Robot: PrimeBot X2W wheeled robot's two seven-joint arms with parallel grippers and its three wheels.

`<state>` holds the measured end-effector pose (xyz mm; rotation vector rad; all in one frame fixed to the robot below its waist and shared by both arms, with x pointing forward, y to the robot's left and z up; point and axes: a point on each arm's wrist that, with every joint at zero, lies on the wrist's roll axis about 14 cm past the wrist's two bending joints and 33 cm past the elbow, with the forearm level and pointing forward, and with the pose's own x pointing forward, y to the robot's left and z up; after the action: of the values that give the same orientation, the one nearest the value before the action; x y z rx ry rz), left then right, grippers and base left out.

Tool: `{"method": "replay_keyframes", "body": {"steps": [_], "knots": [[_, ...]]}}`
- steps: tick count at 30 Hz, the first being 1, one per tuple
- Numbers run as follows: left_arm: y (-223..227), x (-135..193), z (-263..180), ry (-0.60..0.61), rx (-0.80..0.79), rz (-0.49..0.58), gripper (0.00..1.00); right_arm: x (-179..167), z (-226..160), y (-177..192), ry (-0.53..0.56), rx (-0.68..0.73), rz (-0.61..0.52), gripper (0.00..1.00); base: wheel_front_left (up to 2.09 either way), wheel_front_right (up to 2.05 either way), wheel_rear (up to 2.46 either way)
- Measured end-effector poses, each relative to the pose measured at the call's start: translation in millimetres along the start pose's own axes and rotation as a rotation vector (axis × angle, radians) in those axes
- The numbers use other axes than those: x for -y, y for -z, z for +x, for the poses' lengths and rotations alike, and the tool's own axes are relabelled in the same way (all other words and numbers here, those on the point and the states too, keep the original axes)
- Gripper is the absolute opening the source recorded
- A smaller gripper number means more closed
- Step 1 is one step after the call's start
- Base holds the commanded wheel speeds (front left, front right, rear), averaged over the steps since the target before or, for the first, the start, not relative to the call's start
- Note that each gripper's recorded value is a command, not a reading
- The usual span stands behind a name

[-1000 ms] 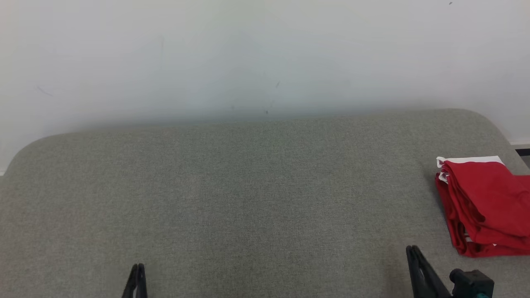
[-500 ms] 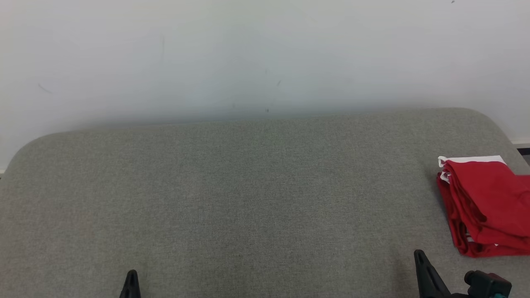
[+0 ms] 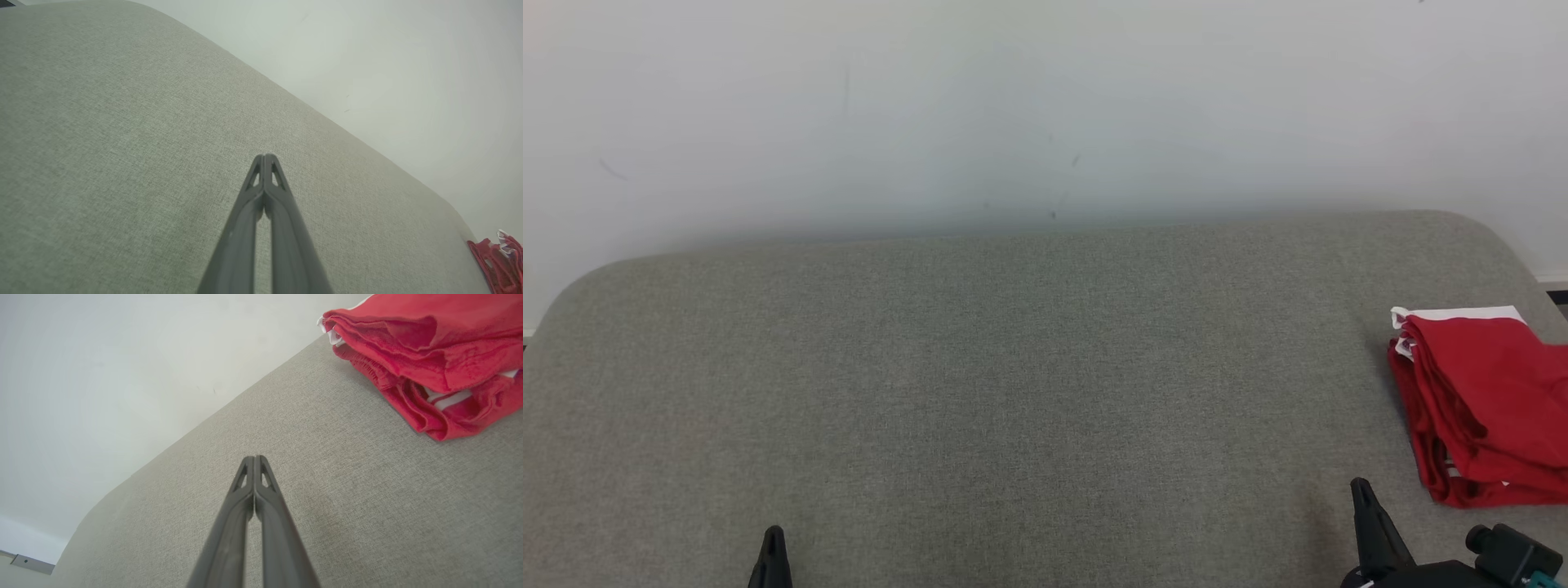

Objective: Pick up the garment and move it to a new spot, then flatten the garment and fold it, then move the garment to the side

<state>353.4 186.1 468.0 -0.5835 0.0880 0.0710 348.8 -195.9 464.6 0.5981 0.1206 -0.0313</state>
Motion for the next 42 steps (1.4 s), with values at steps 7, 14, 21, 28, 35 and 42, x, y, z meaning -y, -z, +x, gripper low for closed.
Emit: {"method": "replay_keyframes", "body": {"steps": [7, 14, 21, 28, 35, 42], "knots": [[-4, 1, 5, 0.001, 0.0, -0.107, 0.0, 1, 2, -2, 0.008, 0.004, 0.102, 0.0, 0.0, 0.0, 0.0], [-5, 0, 7, -0.005, -0.009, -0.198, 0.0, -2, 7, -8, 0.004, 0.019, 0.196, 0.0, 0.0, 0.0, 0.0], [-8, 0, 10, -0.006, -0.01, -0.294, 0.0, -2, 8, -10, 0.005, 0.022, 0.285, 0.0, 0.0, 0.0, 0.0], [-12, 2, 13, 0.004, -0.008, -0.376, 0.0, -5, 13, -16, -0.006, 0.032, 0.366, 0.0, 0.0, 0.0, 0.0], [-13, 2, 15, 0.003, -0.013, -0.451, 0.0, -5, 14, -17, -0.008, 0.032, 0.441, 0.0, 0.0, 0.0, 0.0], [-17, 5, 18, 0.018, -0.008, -0.526, 0.0, -8, 18, -21, -0.018, 0.039, 0.515, 0.0, 0.0, 0.0, 0.0]]}}
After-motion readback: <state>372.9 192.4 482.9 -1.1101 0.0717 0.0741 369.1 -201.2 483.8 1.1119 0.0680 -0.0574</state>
